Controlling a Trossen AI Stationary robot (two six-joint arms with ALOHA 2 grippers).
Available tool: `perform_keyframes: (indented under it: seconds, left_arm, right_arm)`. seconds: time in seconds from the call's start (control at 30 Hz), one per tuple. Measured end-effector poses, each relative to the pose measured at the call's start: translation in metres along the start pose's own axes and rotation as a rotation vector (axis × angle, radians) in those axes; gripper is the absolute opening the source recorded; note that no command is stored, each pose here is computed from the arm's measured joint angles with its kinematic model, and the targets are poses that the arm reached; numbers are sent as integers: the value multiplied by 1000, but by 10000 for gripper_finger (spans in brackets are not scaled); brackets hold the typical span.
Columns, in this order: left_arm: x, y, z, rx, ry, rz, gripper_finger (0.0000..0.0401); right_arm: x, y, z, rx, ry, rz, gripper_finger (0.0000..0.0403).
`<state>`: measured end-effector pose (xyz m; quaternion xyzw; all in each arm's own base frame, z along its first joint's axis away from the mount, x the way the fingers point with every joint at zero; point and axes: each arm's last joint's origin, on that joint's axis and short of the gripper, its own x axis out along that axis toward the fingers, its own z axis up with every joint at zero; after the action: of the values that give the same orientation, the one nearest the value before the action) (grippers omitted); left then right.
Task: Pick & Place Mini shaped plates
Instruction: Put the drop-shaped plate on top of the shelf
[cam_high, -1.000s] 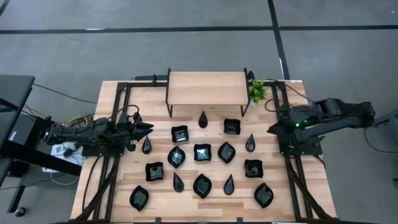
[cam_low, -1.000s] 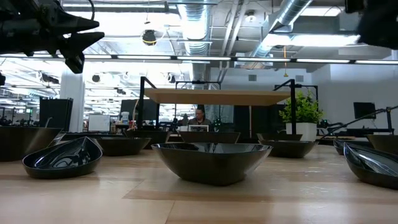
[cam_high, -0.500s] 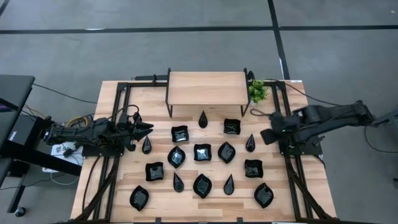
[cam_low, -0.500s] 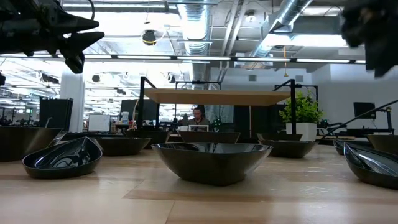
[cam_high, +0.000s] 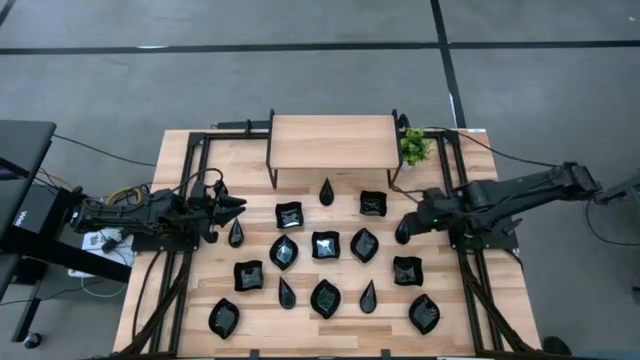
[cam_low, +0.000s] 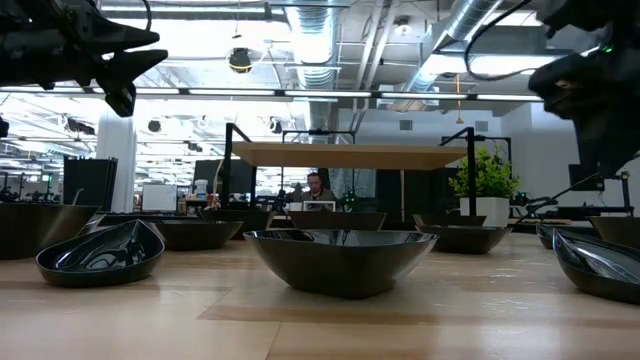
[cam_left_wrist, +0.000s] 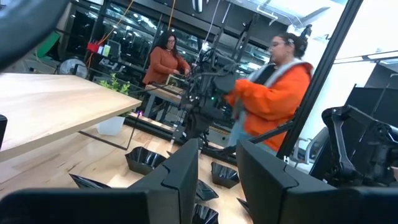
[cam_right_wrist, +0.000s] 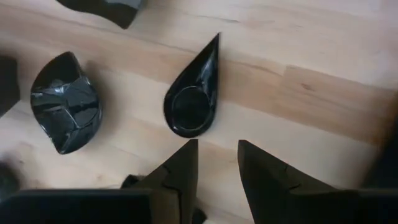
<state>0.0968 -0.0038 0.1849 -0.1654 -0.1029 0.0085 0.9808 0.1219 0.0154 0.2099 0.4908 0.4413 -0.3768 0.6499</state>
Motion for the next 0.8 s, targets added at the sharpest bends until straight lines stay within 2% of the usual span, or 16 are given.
perform_keyframes:
  seconds: [0.33,0.53,0.67,0.8]
  left_arm:
    - [0,0,1,1,-8,-2,112]
    - [0,0,1,0,-10,-3,112]
    - [0,0,1,0,-13,-4,112]
    - [0,-1,2,-1,-17,-6,112]
  right_arm:
    - [26,13,0,-15,5,-163,108]
    - [40,25,0,-17,-5,-146,108]
    - [48,25,0,-19,-28,-211,108]
    - [52,27,1,-29,-62,-228,108]
